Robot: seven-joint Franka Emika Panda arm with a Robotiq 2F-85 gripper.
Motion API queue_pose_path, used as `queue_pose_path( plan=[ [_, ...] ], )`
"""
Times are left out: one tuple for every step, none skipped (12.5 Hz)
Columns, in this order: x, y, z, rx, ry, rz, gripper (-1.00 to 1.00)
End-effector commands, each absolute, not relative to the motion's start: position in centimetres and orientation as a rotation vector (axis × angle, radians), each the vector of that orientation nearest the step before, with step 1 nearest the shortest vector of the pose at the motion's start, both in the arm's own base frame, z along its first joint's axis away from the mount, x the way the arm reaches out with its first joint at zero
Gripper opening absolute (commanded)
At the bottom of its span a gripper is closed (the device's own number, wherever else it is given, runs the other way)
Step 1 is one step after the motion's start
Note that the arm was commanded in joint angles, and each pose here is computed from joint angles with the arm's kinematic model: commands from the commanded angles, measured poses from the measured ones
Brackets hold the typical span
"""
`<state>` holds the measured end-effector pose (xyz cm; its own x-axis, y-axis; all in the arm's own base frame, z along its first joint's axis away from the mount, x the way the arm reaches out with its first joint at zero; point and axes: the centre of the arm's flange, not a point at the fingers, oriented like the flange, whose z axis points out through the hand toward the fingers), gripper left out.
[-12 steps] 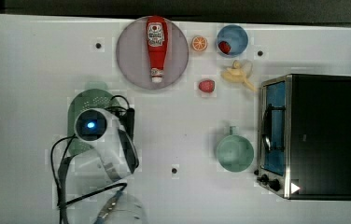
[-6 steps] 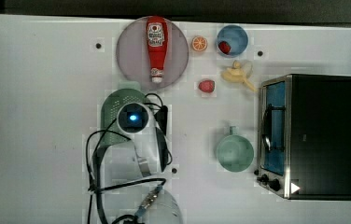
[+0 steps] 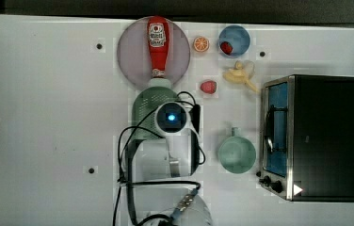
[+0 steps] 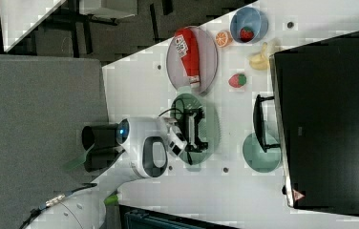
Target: Drag strainer left to right.
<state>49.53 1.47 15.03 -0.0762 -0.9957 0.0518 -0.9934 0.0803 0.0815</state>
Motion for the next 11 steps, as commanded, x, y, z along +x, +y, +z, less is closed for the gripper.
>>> queue_pose_path(
  plan=[
    [49.6,-1.4,16.1,2.176,-2.133,-0.015,1.00],
    [49.6,-2.7,16.1,2.178,-2.124,-0.010,1.00],
    [49.6,-3.9,16.2,2.175,-2.124,0.000,1.00],
    [49.6,-5.0,16.3,2.177,-2.121,0.011,1.00],
    [49.5,-5.9,16.4,2.186,-2.111,0.019,1.00],
    [49.5,-6.6,16.4,2.185,-2.107,0.022,1.00],
    [49.4,-7.1,16.4,2.173,-2.115,0.024,1.00],
    [49.4,-7.2,16.5,2.179,-2.111,0.026,1.00],
    [49.7,-6.8,16.9,2.230,-2.070,0.033,1.00],
    [49.8,-6.5,17.4,2.302,-1.996,0.031,1.00],
    [50.0,-6.0,18.1,2.414,-1.865,0.023,1.00]
  ],
)
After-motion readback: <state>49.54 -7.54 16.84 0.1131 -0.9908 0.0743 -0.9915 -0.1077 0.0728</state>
